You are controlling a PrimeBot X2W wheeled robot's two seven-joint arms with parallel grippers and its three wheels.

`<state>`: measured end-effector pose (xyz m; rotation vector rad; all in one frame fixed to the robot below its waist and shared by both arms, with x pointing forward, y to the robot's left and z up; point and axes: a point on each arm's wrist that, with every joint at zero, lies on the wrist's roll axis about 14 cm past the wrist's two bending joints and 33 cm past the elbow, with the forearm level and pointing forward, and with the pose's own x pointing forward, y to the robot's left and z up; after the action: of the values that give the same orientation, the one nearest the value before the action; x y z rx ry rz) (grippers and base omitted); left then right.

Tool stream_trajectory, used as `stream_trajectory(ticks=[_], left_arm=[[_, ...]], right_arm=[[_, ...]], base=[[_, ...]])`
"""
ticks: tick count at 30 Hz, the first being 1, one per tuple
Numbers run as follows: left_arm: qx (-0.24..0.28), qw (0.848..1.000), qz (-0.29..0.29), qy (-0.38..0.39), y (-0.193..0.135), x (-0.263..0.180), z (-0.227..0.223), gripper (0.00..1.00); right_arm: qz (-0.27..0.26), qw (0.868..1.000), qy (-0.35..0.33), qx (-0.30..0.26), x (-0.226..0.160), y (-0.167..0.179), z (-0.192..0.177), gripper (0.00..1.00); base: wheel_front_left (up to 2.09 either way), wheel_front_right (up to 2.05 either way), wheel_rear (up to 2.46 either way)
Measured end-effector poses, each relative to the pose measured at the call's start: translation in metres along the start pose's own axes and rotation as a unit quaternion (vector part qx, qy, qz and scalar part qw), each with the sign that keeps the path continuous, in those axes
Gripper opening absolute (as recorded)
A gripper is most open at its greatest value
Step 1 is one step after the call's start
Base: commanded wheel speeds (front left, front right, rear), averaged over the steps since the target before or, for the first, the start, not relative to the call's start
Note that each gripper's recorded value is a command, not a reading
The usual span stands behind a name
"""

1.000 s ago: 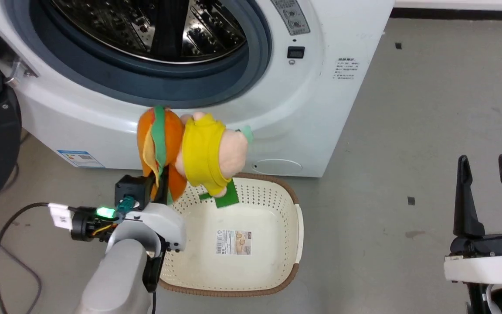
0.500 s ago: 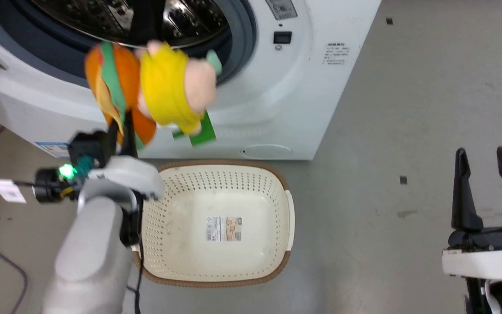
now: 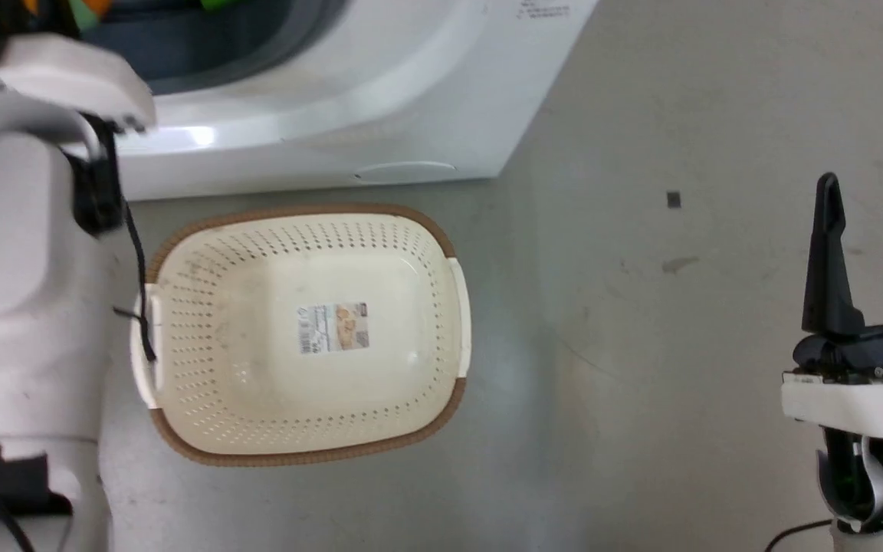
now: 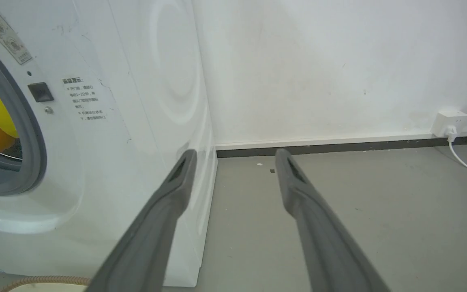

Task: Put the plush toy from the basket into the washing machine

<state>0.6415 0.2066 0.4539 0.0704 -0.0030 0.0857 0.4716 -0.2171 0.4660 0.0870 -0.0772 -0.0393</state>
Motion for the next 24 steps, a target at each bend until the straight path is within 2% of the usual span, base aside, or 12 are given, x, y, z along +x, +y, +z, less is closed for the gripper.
stream_trajectory(ticks=[10, 20, 21, 22, 23, 24], left_arm=[[-0.012, 1.0, 0.015, -0.008, -0.006, 0.067, -0.012, 0.0], [-0.023, 0.999, 0.023, 0.005, -0.01, 0.095, -0.03, 0.0], [-0.019, 1.0, 0.022, 0.007, -0.01, 0.095, -0.031, 0.24], [-0.019, 1.0, 0.023, 0.008, -0.01, 0.096, -0.031, 0.87], [-0.018, 0.999, 0.027, 0.008, -0.009, 0.096, -0.031, 1.0], [-0.017, 0.999, 0.027, 0.009, -0.008, 0.096, -0.03, 1.0]], right_arm=[[-0.026, 0.999, 0.022, -0.012, 0.003, -0.023, -0.021, 1.0], [-0.038, 0.998, 0.049, -0.023, 0.0, -0.033, -0.043, 1.0], [-0.038, 0.998, 0.049, -0.023, 0.001, -0.033, -0.044, 1.0], [-0.037, 0.998, 0.048, -0.022, 0.002, -0.032, -0.044, 1.0], [-0.036, 0.998, 0.047, -0.021, 0.004, -0.031, -0.044, 1.0], [-0.035, 0.998, 0.045, -0.02, 0.005, -0.03, -0.043, 1.0]], base=[[0.0, 0.0, 0.0], [0.0, 0.0, 0.0], [0.0, 0.0, 0.0], [0.0, 0.0, 0.0], [0.0, 0.0, 0.0], [0.0, 0.0, 0.0]])
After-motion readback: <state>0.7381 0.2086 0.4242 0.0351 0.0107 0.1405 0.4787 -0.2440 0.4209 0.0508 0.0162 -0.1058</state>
